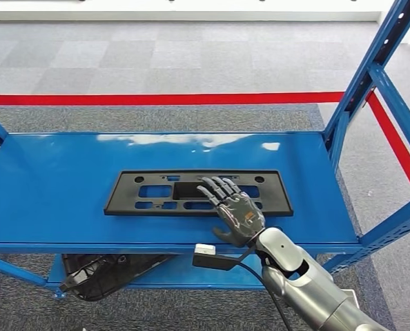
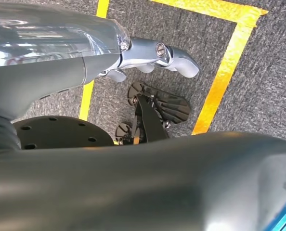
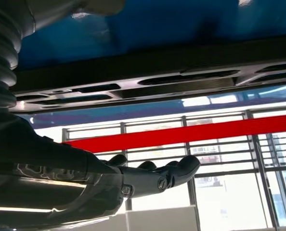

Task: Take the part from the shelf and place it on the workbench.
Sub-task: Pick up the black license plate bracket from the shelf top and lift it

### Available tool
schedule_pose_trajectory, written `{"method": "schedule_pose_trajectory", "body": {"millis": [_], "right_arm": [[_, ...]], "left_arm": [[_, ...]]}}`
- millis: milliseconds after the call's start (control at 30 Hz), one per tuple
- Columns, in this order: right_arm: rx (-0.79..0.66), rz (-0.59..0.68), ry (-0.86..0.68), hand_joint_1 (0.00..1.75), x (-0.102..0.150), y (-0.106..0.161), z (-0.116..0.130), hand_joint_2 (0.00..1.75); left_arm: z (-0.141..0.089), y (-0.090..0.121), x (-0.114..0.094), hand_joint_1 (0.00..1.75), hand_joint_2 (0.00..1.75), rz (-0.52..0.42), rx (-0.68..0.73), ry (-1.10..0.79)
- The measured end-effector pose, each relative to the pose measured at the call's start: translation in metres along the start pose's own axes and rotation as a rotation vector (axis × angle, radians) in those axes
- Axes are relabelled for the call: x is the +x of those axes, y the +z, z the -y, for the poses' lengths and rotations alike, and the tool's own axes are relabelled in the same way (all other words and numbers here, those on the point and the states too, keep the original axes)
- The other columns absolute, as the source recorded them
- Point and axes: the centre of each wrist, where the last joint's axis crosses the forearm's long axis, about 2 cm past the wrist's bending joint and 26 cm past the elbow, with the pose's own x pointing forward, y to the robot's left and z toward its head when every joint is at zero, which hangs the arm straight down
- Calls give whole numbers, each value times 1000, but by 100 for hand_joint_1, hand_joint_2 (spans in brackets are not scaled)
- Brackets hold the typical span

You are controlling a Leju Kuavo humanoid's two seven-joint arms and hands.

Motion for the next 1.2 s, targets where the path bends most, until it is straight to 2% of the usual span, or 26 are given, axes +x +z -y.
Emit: {"method": "schedule_pose_trajectory", "body": {"millis": [267,667,1200], "right_arm": [[18,-29,31,0,-4,0,-6,175],[-33,-74,135,0,-7,-1,-10,175],[-65,-137,181,1,-19,1,-13,175]], "left_arm": [[0,0,0,0,0,4,-3,-3],[0,0,0,0,0,13,-8,-15],[1,0,1,0,0,19,-13,-31]]}}
